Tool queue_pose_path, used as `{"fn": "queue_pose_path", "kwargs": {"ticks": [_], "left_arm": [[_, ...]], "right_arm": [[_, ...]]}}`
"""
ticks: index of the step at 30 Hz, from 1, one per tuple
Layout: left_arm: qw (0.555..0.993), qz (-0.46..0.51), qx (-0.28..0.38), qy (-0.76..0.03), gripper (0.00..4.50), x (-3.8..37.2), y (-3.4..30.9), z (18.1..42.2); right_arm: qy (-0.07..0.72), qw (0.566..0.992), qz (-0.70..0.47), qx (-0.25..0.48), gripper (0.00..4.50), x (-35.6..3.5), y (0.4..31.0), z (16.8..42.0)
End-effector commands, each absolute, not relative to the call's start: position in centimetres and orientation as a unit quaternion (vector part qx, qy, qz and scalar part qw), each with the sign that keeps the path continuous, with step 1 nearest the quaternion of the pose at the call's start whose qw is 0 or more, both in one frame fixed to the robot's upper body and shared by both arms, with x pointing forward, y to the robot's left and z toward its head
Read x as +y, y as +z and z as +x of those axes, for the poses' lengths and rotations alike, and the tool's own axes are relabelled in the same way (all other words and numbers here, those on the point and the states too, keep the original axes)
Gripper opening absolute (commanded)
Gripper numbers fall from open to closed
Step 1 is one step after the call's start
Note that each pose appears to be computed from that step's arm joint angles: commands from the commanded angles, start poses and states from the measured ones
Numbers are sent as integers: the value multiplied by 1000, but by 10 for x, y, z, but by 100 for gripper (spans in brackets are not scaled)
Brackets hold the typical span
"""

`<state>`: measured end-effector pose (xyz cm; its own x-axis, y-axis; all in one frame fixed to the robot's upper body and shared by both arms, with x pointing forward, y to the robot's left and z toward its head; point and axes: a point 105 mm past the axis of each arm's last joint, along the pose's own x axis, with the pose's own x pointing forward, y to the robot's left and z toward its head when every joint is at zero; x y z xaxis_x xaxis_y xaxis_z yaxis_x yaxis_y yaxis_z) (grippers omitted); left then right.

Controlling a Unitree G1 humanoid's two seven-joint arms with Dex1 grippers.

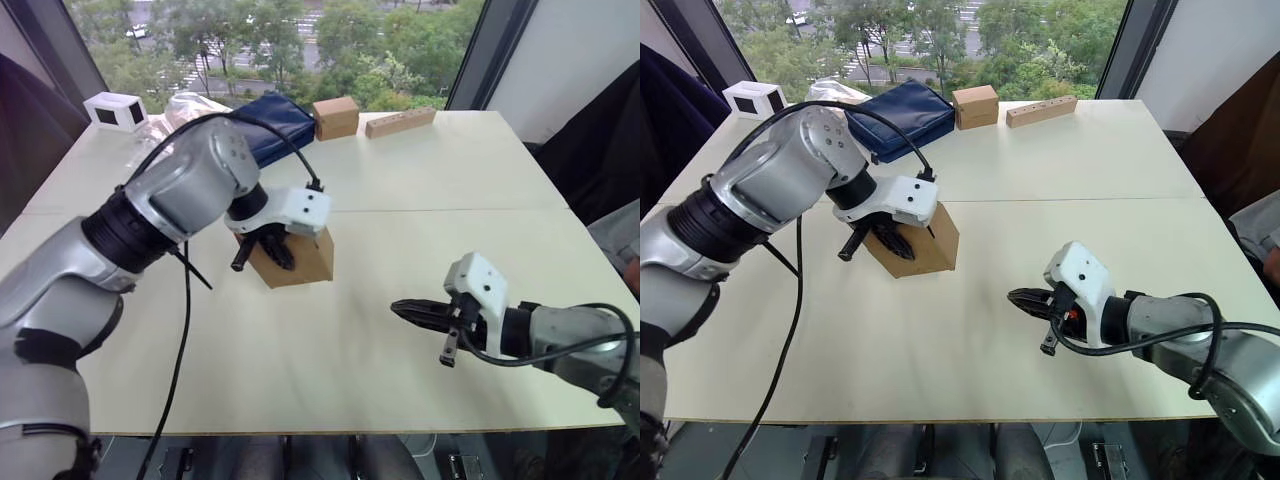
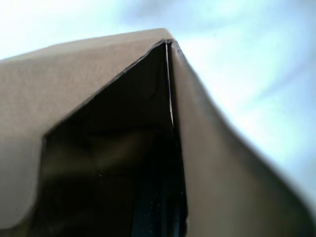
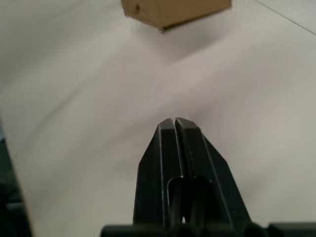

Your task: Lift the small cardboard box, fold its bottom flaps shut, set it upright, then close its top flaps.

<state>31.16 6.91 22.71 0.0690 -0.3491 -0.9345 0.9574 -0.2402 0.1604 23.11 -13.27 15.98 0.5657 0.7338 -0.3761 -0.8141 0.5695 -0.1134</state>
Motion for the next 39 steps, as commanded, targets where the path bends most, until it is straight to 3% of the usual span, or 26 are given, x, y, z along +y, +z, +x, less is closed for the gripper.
{"fn": "queue_pose_path", "kwargs": {"ticks": [1, 5, 18, 21, 27, 32, 37, 39], "left_arm": [[531, 505, 325, -598, 0, 63, 226, 312], [532, 516, 335, -581, 0, 58, 215, 317], [522, 496, 385, -577, 0, 50, 181, 298], [534, 490, 383, -573, 66, 46, 182, 299], [562, 449, 386, -577, 293, 39, 195, 296], [612, 369, 382, -586, 293, 24, 229, 300], [651, 177, 377, -635, 293, 13, 281, 294], [678, 127, 336, -641, 293, 21, 298, 304]], "right_arm": [[428, 887, -137, 104, 1, -126, 166, 229], [414, 896, -129, 100, 1, -125, 162, 230], [394, 905, -129, 96, 1, -130, 157, 244], [394, 905, -130, 94, 0, -129, 159, 246], [399, 902, -130, 98, 0, -130, 162, 247], [412, 899, -117, 94, 0, -129, 168, 249], [431, 895, -82, 80, 0, -127, 178, 249], [432, 897, -65, 69, 0, -129, 184, 250]]}}
